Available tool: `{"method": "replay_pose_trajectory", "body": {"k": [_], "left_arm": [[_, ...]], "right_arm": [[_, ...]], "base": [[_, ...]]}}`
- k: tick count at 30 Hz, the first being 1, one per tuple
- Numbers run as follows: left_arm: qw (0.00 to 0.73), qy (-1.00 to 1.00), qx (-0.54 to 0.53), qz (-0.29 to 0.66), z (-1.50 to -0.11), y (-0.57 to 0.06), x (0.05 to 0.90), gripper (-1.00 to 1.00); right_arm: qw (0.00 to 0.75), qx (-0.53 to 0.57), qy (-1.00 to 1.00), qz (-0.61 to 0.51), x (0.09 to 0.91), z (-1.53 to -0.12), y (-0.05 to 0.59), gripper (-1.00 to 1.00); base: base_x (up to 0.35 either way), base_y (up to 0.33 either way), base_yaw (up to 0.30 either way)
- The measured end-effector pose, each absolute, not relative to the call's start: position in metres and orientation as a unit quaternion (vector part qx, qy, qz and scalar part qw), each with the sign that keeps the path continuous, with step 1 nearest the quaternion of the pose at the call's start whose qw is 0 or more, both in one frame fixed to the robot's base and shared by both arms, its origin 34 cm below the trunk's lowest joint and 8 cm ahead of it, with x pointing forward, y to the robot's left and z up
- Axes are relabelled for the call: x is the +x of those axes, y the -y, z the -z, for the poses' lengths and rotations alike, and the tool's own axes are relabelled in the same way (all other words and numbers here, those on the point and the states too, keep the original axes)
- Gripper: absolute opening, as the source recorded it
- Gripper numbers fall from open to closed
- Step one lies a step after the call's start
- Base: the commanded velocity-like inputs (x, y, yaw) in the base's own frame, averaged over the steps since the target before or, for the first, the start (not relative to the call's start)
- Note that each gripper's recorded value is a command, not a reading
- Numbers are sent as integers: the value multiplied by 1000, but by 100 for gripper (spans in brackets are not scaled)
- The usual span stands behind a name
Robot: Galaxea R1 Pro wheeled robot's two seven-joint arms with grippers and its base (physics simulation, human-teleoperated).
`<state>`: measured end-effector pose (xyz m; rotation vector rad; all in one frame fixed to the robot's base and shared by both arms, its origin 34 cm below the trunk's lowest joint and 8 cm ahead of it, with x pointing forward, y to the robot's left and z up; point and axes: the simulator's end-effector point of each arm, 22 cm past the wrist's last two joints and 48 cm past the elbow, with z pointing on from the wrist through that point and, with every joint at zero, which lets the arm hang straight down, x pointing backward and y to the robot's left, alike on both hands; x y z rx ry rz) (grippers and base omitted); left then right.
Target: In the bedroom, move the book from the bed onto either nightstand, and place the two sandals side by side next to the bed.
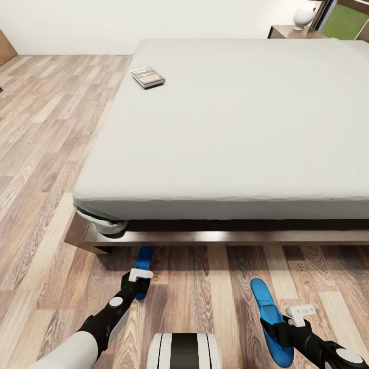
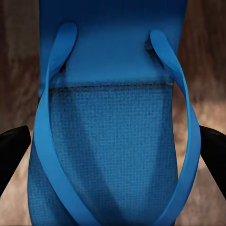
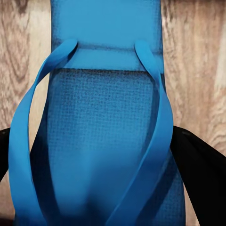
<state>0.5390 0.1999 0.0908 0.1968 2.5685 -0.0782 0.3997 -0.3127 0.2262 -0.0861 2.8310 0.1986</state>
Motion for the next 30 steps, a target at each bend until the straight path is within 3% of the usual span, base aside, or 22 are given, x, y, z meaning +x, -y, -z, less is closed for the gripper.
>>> {"method": "replay_pose_trajectory", "body": {"k": [30], "left_arm": [[283,-956,73,32,-86,-198,544,-100]], "right_arm": [[136,-31,-988,-69,392,-216,312,-100]], "base": [[0,0,0]]}}
